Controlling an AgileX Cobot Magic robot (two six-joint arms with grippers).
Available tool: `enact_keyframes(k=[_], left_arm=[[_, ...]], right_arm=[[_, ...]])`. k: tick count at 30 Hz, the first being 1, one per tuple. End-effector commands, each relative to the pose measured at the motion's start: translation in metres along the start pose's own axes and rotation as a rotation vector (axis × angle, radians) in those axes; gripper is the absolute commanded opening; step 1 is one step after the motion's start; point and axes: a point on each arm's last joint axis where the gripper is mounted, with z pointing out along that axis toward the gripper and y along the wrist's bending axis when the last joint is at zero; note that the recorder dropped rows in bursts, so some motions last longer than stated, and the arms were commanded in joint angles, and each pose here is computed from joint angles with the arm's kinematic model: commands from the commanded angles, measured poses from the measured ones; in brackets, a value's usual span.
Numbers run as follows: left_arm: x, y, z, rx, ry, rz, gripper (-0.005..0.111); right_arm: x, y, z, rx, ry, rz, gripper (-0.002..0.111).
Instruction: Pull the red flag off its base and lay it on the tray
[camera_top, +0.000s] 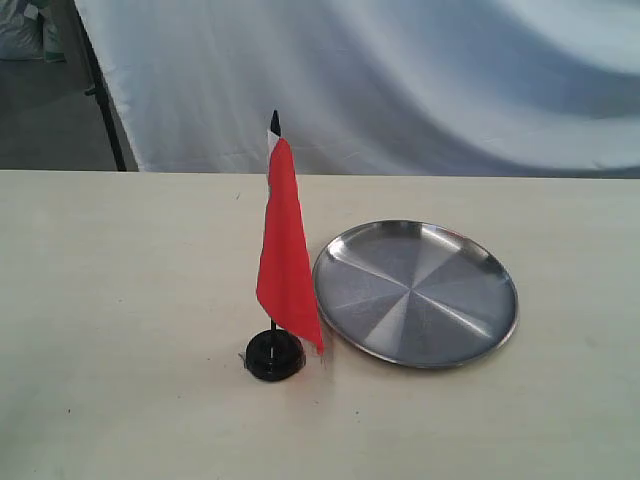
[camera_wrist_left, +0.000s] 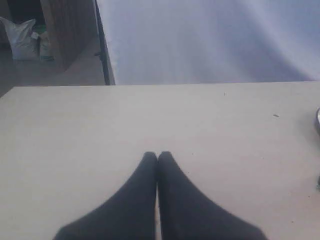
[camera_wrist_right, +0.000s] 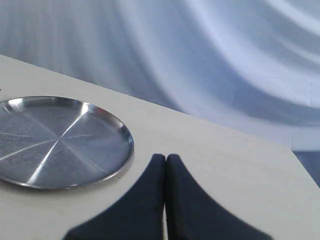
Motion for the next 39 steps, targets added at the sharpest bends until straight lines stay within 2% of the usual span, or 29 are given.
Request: enact_keyframes(k=[1, 8, 11, 14, 15, 16, 17, 18, 19, 20, 22, 25, 27, 29, 32, 39], left_arm=[[0.001, 0.000, 0.000, 0.008, -0.004, -0.005, 0.000], [0.001, 0.000, 0.000, 0.008, -0.004, -0.005, 0.000], [0.001, 0.000, 0.000, 0.008, -0.004, -0.005, 0.000], [0.001, 0.000, 0.000, 0.008, -0.004, -0.005, 0.000], [0.001, 0.000, 0.000, 0.008, -0.004, -0.005, 0.000], [0.001, 0.000, 0.000, 0.008, -0.004, -0.005, 0.000], [0.001, 0.000, 0.000, 0.008, -0.004, -0.005, 0.000], [0.001, 0.000, 0.000, 0.008, -0.004, -0.005, 0.000], [0.001, 0.000, 0.000, 0.008, -0.004, -0.005, 0.000], [0.001, 0.000, 0.000, 0.008, -0.004, -0.005, 0.000], [0.001, 0.000, 0.000, 0.008, -0.004, -0.005, 0.000], [0.001, 0.000, 0.000, 0.008, -0.004, -0.005, 0.000], [0.001, 0.000, 0.000, 0.008, -0.004, -0.005, 0.000], [0.001, 0.000, 0.000, 0.008, -0.004, -0.005, 0.000], [0.001, 0.000, 0.000, 0.008, -0.004, -0.005, 0.000], [0.001, 0.000, 0.000, 0.008, -0.004, -0.005, 0.000]], right_arm=[[0.000, 0.000, 0.000, 0.003, -0.012, -0.009, 0.000], [-0.001, 0.000, 0.000, 0.004, -0.015, -0.009, 0.000], [-0.008, -0.003, -0.001, 0.032, -0.094, -0.009, 0.000], [-0.029, -0.010, -0.006, 0.116, -0.330, -0.007, 0.000], [-0.047, -0.017, -0.016, 0.196, -0.556, -0.006, 0.000], [-0.055, -0.019, -0.022, 0.232, -0.659, 0.002, 0.000], [-0.070, -0.025, -0.040, 0.282, -0.934, 0.088, 0.000], [-0.076, -0.027, -0.050, 0.276, -1.063, 0.161, 0.000], [-0.081, -0.032, -0.059, 0.219, -1.183, 0.345, 0.000], [-0.088, -0.036, -0.062, 0.192, -1.192, 0.413, 0.000], [-0.118, -0.043, -0.065, 0.128, -1.051, 0.470, 0.000], [-0.151, -0.049, -0.045, 0.063, -0.764, 0.518, 0.000], [-0.172, -0.056, -0.030, 0.064, -0.734, 0.520, 0.000], [-0.190, -0.062, -0.026, 0.074, -0.815, 0.527, 0.000], [-0.200, -0.065, -0.012, 0.039, -0.788, 0.611, 0.000], [-0.189, -0.058, 0.064, 0.003, -0.234, 0.646, 0.000]])
